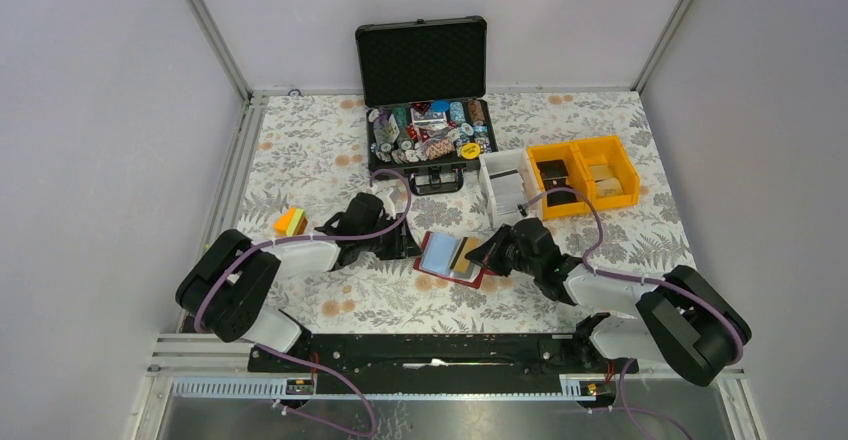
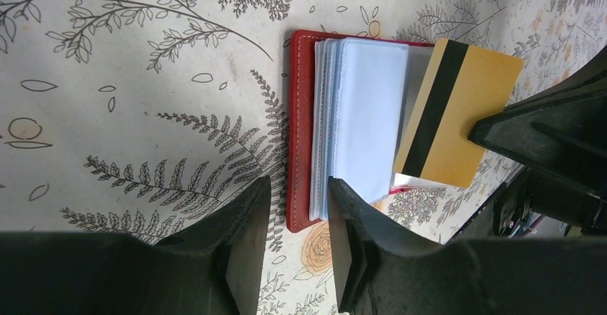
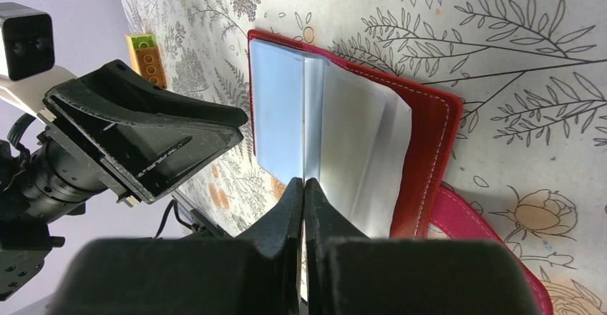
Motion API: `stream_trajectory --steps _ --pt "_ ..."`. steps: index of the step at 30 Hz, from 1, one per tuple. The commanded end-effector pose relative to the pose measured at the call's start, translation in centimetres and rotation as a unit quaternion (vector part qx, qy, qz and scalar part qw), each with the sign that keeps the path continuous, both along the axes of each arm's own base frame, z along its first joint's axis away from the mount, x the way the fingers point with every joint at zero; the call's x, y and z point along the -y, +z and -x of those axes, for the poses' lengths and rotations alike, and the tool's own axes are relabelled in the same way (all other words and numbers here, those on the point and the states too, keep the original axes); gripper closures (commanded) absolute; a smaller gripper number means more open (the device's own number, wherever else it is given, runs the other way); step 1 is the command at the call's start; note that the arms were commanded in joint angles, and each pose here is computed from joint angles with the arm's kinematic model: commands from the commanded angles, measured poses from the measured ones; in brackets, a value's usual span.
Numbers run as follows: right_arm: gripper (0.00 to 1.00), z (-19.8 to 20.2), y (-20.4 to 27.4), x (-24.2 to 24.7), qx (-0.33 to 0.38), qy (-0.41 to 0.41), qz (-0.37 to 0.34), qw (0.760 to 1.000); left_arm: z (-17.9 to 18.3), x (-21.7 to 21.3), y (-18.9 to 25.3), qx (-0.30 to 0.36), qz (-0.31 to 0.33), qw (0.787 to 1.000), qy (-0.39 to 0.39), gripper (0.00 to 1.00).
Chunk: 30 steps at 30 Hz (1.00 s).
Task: Put the credit cards into the card holder
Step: Insert the credit card into the card holder.
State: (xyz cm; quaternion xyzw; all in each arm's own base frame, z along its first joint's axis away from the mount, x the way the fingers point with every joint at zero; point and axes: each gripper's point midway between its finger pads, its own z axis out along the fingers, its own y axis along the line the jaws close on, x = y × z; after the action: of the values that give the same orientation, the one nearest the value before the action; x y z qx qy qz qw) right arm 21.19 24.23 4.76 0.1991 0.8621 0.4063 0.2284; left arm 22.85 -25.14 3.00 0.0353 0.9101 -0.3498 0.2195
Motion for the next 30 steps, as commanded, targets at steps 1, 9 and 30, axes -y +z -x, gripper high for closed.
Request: stream_trajectory --steps 1,9,30 --pt "1.00 -0.5 0.2 -0.3 0.005 -0.009 -0.019 1.000 -1.1 0.8 1.1 0.027 0.009 1.000 -0.004 0.64" --pt "1.00 -0.6 0.2 -0.6 0.004 -0.007 -0.025 1.000 -1.0 0.7 0.8 0.024 0.007 1.000 -0.005 0.64" --pt "1.00 -0.2 -1.8 -0.4 -0.034 -0.035 -0.045 0.998 -0.1 0.9 -0.1 0.005 0.018 1.000 -0.010 0.99"
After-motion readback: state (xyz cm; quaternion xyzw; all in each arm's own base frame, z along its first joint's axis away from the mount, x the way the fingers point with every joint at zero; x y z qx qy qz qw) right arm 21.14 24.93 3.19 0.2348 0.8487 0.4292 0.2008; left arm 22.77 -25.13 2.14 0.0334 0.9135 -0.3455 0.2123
